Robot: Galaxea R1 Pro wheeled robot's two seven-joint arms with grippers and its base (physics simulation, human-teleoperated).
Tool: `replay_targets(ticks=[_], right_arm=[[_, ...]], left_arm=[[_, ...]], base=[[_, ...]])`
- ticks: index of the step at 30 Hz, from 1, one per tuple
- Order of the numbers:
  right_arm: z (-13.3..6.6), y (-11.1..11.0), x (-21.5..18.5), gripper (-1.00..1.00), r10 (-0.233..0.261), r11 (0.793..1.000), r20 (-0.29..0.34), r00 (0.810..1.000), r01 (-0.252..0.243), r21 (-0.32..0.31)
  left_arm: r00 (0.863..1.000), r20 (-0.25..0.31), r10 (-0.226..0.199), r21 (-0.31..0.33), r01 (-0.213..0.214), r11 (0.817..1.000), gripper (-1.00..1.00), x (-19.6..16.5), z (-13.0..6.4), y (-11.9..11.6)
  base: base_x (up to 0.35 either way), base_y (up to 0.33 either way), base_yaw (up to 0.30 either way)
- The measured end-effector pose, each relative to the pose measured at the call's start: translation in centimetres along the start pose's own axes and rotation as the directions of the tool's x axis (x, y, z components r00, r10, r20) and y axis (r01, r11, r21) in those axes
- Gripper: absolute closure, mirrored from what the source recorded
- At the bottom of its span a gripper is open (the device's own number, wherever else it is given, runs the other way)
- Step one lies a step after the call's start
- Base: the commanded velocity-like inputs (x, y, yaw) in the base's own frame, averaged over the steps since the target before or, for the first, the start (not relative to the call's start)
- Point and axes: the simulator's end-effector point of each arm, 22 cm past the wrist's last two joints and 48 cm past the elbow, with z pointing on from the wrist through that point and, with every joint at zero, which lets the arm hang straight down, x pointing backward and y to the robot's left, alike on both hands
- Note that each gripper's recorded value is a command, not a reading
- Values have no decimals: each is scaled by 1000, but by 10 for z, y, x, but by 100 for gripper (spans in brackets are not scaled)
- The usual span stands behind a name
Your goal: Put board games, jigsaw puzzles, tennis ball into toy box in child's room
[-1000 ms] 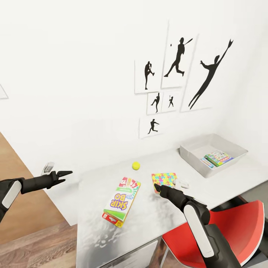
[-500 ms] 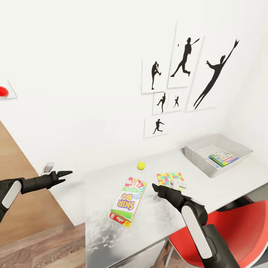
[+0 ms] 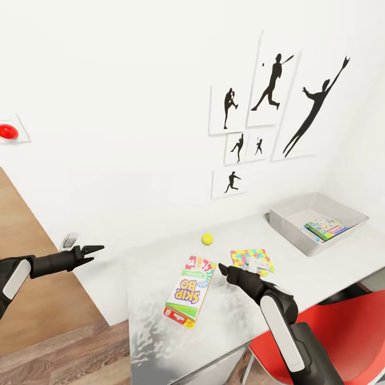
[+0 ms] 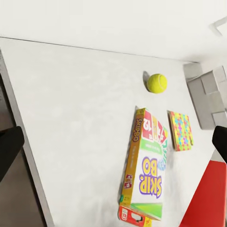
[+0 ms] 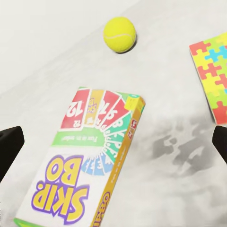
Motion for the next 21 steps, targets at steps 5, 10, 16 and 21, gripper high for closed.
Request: replay_targets(ticks=[5,10,16,21], right_arm=[[0,0,0,-100,0,1000,1,1000,0,-1],[0,1,-1,-100,0,1000,2,1000,0,-1],[0,5,1,-100,-8,1000,0,1000,8,-8],[0,12,4,-100,-21,1000,-6,1000,21,-20]], left_arm=[[1000,0,0,0,0,1000,-100,0,0,0],[1000,-1,0,0,0,1000,-100,0,0,0],[1000,0,0,0,0,1000,-100,0,0,0],[1000,0,0,0,0,1000,-100,0,0,0]], base=[[1,8,0],[0,164,0],[0,144,0],[0,26,0]])
